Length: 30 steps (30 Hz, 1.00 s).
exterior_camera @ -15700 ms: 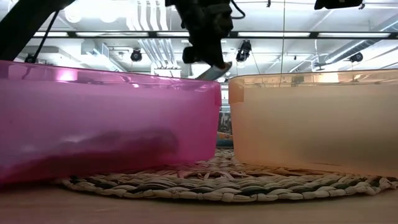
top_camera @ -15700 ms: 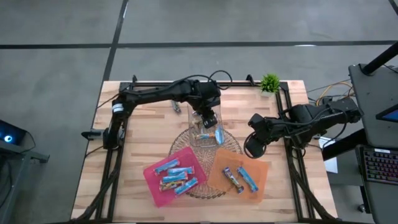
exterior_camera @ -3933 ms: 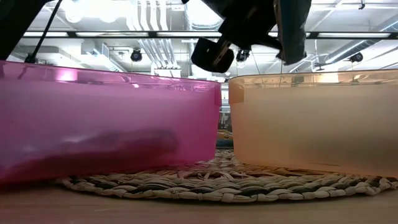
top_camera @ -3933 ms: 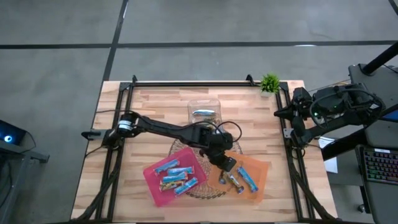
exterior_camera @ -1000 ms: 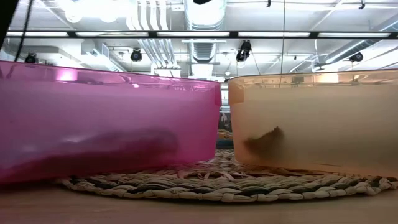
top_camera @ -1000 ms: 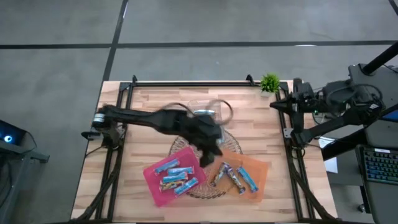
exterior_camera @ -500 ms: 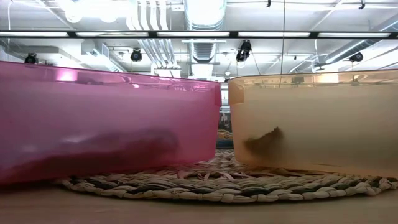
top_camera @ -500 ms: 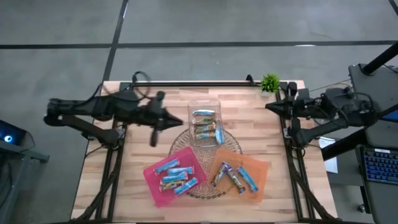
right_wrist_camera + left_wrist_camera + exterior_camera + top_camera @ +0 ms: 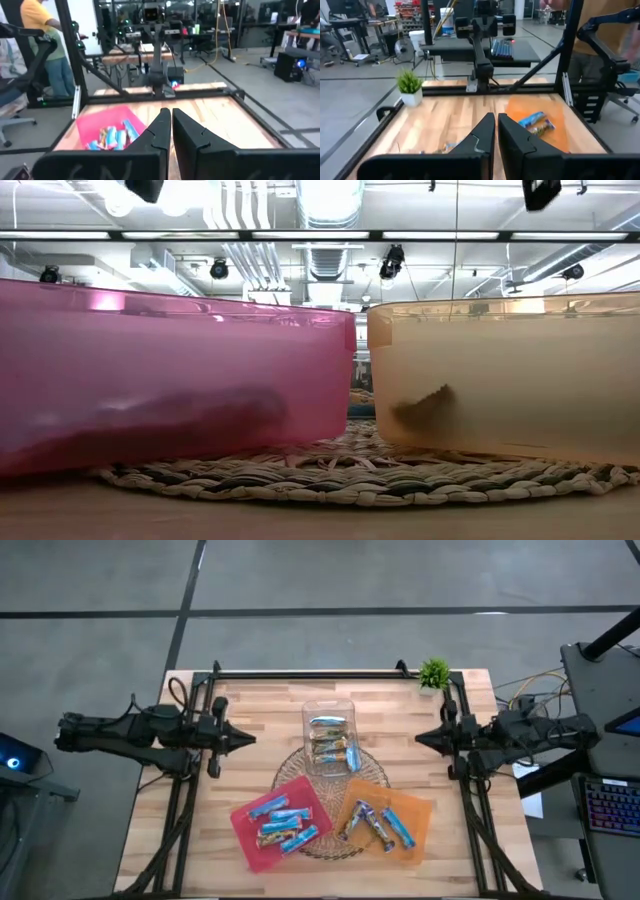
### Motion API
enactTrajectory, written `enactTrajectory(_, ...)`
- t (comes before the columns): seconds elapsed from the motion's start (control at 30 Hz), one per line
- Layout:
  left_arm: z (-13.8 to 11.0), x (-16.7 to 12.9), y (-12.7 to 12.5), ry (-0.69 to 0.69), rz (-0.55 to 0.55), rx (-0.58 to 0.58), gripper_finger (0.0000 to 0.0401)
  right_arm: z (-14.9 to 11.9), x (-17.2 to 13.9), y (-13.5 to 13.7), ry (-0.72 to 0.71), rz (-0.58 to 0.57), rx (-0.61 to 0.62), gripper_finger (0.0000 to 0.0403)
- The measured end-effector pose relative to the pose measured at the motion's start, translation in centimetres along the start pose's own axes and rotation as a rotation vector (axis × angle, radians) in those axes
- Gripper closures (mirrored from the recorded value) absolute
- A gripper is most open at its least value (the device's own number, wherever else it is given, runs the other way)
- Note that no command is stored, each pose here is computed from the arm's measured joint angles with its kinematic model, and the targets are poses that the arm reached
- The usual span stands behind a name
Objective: Pick and place Granola Bars by type
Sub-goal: Return to Home Position
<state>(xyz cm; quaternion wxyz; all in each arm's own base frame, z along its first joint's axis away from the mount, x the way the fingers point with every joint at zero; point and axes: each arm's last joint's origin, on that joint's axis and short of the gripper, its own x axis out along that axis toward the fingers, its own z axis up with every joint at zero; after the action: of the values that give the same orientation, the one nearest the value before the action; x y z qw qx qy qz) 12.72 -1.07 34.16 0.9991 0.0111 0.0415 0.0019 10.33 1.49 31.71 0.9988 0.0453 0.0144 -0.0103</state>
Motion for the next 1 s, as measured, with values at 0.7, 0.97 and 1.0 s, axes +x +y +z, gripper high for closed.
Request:
enactTrajectory(0.7, -12.3, -1.6, 0.1, -0.069, 0.043, 0.002, 0.0396, -7.8, -3.0, -1.7, -0.087, -0.087, 0.018, 0.0394)
enactTrajectory(0.97, -13.8, -2.3, 0.2, -0.122, 0.044, -0.015, 0.0396, -10.2, -2.0, -1.7, -0.046, -0.090, 0.014, 0.0394)
enactTrajectory(1.0, -13.9, -2.3, 0.2, -0.125, 0.044, -0.018, 0.0396, -10.5, -1.9, -1.7, -0.061, -0.088, 0.016, 0.0394)
